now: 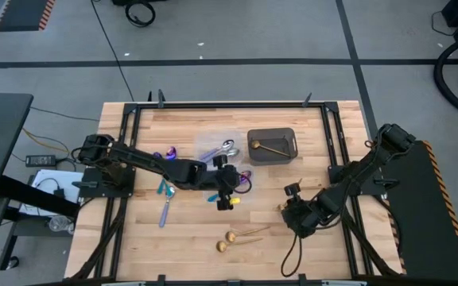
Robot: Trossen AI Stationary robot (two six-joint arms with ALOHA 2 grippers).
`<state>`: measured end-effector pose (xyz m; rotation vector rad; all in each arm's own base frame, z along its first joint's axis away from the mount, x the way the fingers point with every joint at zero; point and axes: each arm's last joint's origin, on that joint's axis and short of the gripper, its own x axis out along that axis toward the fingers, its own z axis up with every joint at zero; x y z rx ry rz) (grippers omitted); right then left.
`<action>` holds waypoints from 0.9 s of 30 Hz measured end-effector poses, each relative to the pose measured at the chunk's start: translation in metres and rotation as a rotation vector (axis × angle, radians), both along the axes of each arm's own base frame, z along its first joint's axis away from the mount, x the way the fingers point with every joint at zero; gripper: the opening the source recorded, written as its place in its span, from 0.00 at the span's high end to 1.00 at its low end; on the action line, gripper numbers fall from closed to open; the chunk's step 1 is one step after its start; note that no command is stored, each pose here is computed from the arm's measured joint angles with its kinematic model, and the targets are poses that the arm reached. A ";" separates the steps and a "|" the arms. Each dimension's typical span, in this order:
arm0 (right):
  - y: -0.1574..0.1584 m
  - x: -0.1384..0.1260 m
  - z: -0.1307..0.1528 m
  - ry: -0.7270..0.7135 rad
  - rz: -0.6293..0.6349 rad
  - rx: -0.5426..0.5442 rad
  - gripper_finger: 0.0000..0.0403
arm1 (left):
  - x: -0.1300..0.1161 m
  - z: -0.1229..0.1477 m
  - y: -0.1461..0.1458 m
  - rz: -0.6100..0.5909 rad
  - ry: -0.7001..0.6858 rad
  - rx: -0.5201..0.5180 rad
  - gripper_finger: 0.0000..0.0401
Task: Sort silverware by color (type)
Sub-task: Put the gold spoon into the black bin
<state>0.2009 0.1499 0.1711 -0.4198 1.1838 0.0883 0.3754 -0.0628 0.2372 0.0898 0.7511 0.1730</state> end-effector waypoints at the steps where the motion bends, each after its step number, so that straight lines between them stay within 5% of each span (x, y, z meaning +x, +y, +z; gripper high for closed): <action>1: -0.002 0.001 0.000 0.012 -0.001 0.001 0.75 | -0.001 0.003 0.000 -0.004 -0.009 0.006 0.81; 14: -0.038 0.017 -0.014 0.288 -0.030 -0.051 0.54 | -0.024 0.044 0.000 -0.019 -0.088 0.047 0.81; 27: -0.058 0.033 -0.017 0.324 0.078 0.044 0.63 | -0.036 0.054 -0.022 -0.046 -0.105 0.117 0.81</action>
